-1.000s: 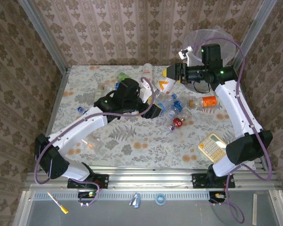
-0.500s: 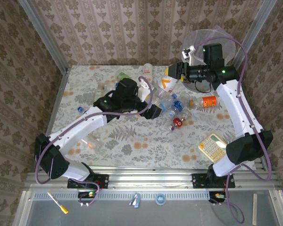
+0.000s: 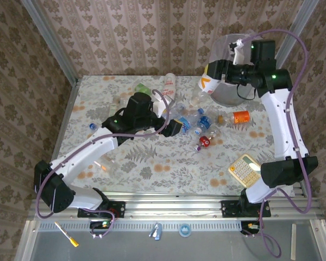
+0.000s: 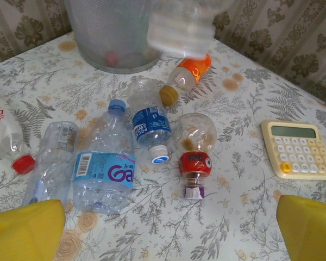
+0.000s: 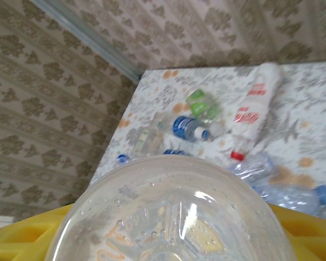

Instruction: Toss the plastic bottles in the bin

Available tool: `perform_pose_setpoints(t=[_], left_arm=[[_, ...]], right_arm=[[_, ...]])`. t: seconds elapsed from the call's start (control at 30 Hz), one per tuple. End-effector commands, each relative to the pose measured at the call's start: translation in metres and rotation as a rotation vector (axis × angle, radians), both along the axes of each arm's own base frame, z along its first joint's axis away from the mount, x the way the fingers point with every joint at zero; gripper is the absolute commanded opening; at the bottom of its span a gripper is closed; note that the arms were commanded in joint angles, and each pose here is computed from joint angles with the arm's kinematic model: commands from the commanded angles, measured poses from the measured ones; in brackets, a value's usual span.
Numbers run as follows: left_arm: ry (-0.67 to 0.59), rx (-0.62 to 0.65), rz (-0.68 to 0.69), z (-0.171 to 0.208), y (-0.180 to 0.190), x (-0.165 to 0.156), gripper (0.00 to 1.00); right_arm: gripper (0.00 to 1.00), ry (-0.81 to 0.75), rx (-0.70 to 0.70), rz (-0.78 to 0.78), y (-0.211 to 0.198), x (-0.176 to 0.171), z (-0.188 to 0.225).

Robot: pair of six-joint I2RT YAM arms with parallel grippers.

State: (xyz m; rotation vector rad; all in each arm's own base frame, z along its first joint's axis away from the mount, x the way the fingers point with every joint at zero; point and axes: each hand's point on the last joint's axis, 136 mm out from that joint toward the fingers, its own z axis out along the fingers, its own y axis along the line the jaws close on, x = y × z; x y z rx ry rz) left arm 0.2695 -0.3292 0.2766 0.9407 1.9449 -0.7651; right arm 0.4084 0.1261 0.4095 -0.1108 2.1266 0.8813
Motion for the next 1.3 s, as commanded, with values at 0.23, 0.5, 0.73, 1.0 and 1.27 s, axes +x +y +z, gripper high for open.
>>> perform_pose_setpoints(t=[0.23, 0.5, 0.73, 1.0, 1.27], left_arm=[[-0.026, -0.029, 0.05, 0.009, 0.007, 0.008, 1.0], [-0.029, -0.028, 0.08, 0.008, 0.009, 0.012, 1.0], [-0.029, -0.021, 0.109, 0.005, 0.012, 0.017, 1.0], [-0.037, -0.025, 0.128, 0.005, 0.013, 0.022, 1.0], [-0.035, -0.023, 0.132, 0.004, 0.013, 0.023, 1.0]], right_arm=[[0.39, -0.248, -0.322, -0.316, -0.07, 0.024, 0.059], [0.38, -0.684, -0.355, -0.607, -0.112, 0.01, 0.163], [0.34, -1.107, -0.286, -0.834, -0.136, -0.051, 0.233], [0.33, -1.231, -0.292, -0.905, -0.144, -0.075, 0.243], [0.3, -1.214, -0.3, -0.896, -0.143, -0.072, 0.238]])
